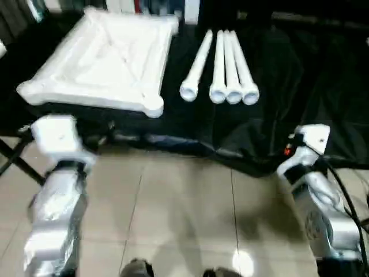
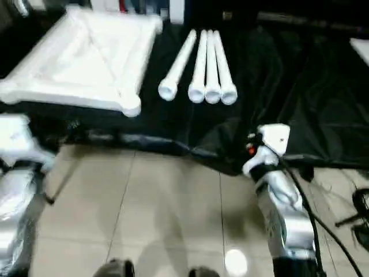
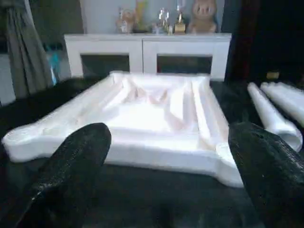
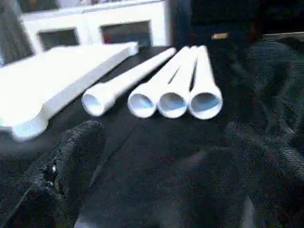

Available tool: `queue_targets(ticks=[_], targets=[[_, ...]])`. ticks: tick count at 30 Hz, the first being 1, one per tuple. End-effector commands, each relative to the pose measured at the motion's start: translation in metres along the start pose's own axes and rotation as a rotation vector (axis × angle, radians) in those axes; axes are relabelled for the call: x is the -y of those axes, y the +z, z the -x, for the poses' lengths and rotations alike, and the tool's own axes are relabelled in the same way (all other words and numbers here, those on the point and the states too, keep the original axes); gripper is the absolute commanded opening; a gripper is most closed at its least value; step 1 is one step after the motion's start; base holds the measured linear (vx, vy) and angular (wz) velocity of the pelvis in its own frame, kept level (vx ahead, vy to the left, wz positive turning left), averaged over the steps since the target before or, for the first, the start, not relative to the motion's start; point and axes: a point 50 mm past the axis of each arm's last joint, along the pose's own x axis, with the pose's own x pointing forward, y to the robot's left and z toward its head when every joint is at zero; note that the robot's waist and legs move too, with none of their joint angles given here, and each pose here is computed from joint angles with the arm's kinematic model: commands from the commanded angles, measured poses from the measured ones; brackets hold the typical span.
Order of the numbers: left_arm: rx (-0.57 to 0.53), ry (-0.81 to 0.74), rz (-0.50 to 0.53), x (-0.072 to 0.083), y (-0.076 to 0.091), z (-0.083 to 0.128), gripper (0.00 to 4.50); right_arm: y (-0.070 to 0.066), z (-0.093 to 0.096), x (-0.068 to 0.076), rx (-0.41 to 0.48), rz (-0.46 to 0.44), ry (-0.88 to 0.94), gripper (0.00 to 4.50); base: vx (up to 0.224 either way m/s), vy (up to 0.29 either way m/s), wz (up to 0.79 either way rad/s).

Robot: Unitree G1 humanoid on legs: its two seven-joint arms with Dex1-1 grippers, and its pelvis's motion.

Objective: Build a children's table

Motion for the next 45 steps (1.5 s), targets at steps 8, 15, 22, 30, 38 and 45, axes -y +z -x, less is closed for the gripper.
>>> queue_targets(ticks=[8, 15, 22, 30, 38, 45], targets=[[-0.033, -0.113, -0.116, 0.029, -0.010, -0.020, 4.45, -0.002, -0.015, -0.019, -0.025, -0.009, 0.040, 4.50, -0.037, 0.165, -0.04], [-0.089, -0.066, -0.147, 0.019, -0.021, -0.008, 4.45, -0.031, -0.010, -0.024, -0.151, 0.021, 0.026, 4.50, -0.092, -0.039, 0.00], [-0.115, -0.054, -0.173, 0.014, -0.028, -0.006, 4.45, -0.028, -0.014, -0.021, -0.135, 0.018, 0.028, 4.50, -0.082, -0.021, -0.18], [-0.130, -0.039, -0.165, 0.006, -0.027, -0.001, 4.45, -0.031, -0.014, -0.026, -0.136, 0.039, 0.050, 4.50, 0.020, 0.005, -0.10], [-0.139, -0.044, -0.158, 0.003, -0.026, 0.002, 4.45, -0.032, -0.014, -0.032, -0.126, 0.014, 0.064, 4.50, 0.119, 0.029, 0.35], [-0.152, -0.056, -0.140, 0.007, -0.029, 0.003, 4.45, -0.036, -0.014, -0.034, -0.146, 0.029, 0.099, 4.50, 0.066, -0.076, 0.12]])
